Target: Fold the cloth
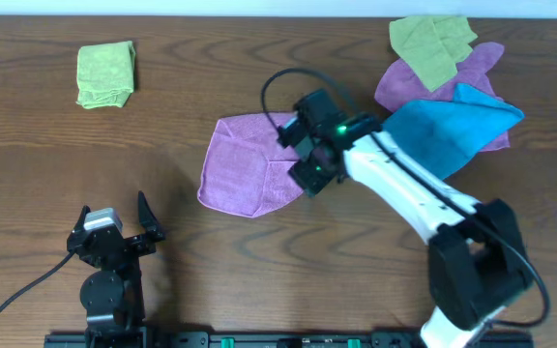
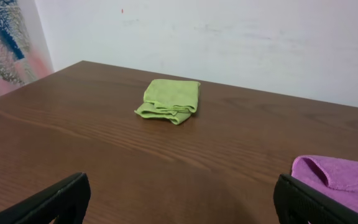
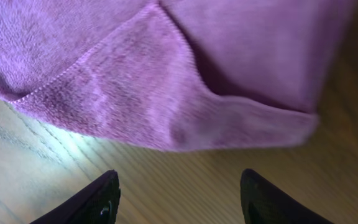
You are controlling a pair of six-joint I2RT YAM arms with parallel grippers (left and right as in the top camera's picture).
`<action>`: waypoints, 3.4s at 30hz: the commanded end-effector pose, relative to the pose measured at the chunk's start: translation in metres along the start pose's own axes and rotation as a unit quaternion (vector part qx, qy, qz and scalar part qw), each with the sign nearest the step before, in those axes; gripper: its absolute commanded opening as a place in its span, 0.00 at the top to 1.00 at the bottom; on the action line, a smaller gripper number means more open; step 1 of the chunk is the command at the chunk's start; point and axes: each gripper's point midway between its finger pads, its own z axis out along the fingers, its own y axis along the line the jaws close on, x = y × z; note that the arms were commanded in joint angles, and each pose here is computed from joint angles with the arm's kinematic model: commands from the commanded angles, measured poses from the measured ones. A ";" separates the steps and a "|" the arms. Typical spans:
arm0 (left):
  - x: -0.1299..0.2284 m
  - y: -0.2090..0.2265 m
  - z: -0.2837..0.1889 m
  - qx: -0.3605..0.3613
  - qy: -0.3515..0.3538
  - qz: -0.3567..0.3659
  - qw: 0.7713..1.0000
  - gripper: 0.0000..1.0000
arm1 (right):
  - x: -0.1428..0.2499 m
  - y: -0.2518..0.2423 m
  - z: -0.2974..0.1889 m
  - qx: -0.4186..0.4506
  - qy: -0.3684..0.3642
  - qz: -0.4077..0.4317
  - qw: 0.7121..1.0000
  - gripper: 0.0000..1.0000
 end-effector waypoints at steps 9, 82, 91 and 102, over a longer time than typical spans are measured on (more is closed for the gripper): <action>0.019 0.004 0.002 -0.009 0.022 0.005 1.000 0.05 | -0.019 0.005 0.023 -0.002 -0.021 -0.023 1.000 0.39; 0.019 0.004 0.002 -0.009 0.022 0.005 1.000 0.05 | -0.121 -0.097 -0.249 0.181 -0.182 0.075 0.963 0.99; 0.019 0.004 0.002 -0.009 0.022 0.005 1.000 0.04 | -0.060 -0.057 -0.304 0.142 -0.181 0.064 0.971 0.99; 0.019 0.004 0.002 -0.009 0.022 0.005 1.000 0.05 | -0.065 -0.033 -0.291 0.072 -0.176 0.043 0.981 0.99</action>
